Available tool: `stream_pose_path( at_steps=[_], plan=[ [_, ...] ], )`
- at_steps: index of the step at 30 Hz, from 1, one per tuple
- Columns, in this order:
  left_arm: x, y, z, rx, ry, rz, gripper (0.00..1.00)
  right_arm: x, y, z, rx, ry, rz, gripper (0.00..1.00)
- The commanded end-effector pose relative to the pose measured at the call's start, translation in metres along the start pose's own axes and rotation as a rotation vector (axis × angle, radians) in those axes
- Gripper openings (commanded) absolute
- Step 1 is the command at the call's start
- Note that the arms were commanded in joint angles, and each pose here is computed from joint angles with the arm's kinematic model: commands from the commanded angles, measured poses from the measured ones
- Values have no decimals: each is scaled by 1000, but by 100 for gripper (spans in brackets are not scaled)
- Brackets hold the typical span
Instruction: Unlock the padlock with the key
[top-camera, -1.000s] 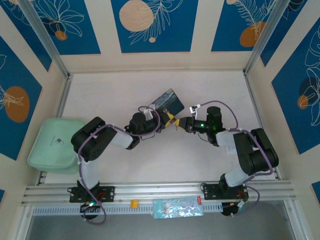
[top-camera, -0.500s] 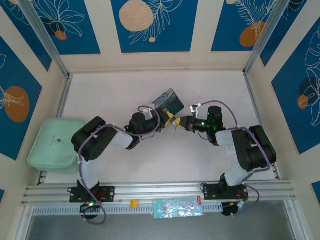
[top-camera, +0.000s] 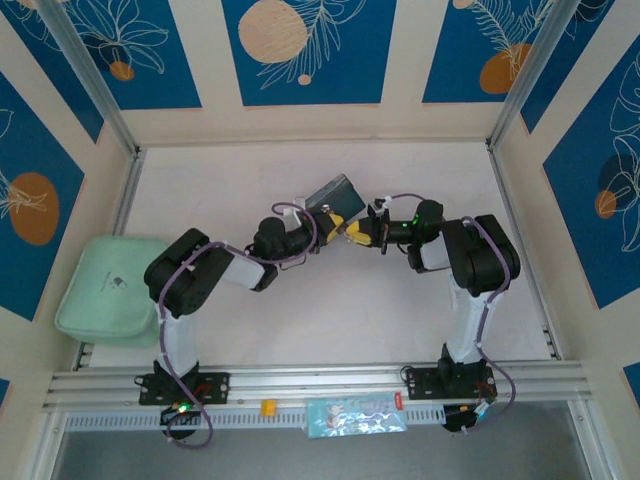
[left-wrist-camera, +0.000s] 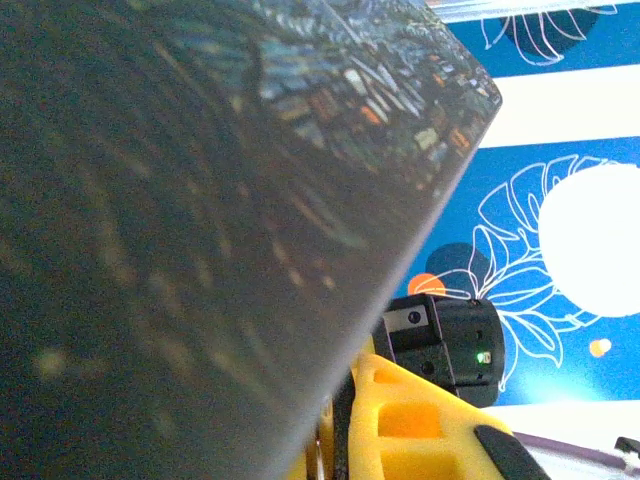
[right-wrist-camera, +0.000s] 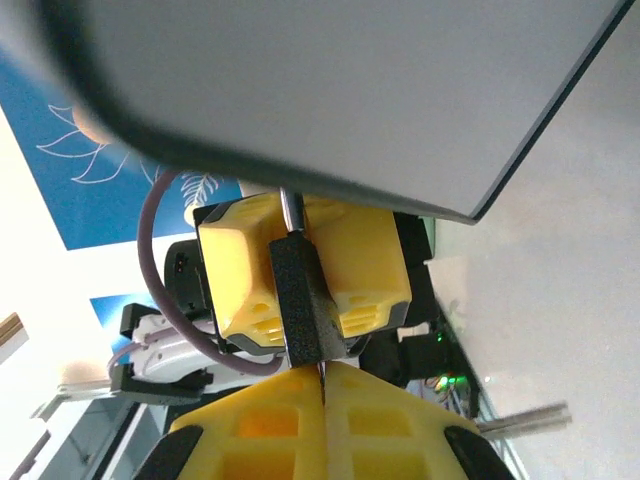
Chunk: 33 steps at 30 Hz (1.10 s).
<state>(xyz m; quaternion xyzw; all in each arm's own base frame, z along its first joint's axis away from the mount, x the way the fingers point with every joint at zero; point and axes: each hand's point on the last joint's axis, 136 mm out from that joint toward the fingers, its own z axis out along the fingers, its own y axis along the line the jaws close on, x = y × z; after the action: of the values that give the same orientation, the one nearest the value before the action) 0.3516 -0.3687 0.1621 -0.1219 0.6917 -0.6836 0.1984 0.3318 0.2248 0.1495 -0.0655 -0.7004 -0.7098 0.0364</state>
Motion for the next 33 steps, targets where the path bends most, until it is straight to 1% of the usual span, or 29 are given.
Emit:
stream_pose_path(
  at_steps=[1, 7, 16, 20, 22, 25, 28, 31, 33],
  plan=[
    [76, -77, -1, 268, 329, 232, 0, -18, 5, 6, -20, -46, 111, 0],
    [89, -105, -7, 356, 399, 374, 0, -24, 9, 11, -20, -20, 168, 0],
    [96, -119, -15, 409, 411, 499, 0, -40, -3, 9, -32, -73, 251, 0],
    [98, -127, -18, 432, 412, 535, 0, -50, 2, 10, -46, -95, 271, 0],
    [94, -126, -16, 426, 387, 533, 0, -52, 9, 10, -52, -96, 257, 0],
    [83, -114, -8, 377, 336, 457, 0, -49, 17, 10, -57, -97, 211, 0],
    [73, -99, -3, 328, 285, 391, 0, -44, 12, 6, -54, -123, 182, 0],
    [68, -95, -4, 309, 237, 388, 0, -40, 2, 2, -52, -171, 169, 0],
    [68, -98, -6, 316, 228, 410, 0, -38, -4, 2, -54, -209, 183, 0]
  ],
)
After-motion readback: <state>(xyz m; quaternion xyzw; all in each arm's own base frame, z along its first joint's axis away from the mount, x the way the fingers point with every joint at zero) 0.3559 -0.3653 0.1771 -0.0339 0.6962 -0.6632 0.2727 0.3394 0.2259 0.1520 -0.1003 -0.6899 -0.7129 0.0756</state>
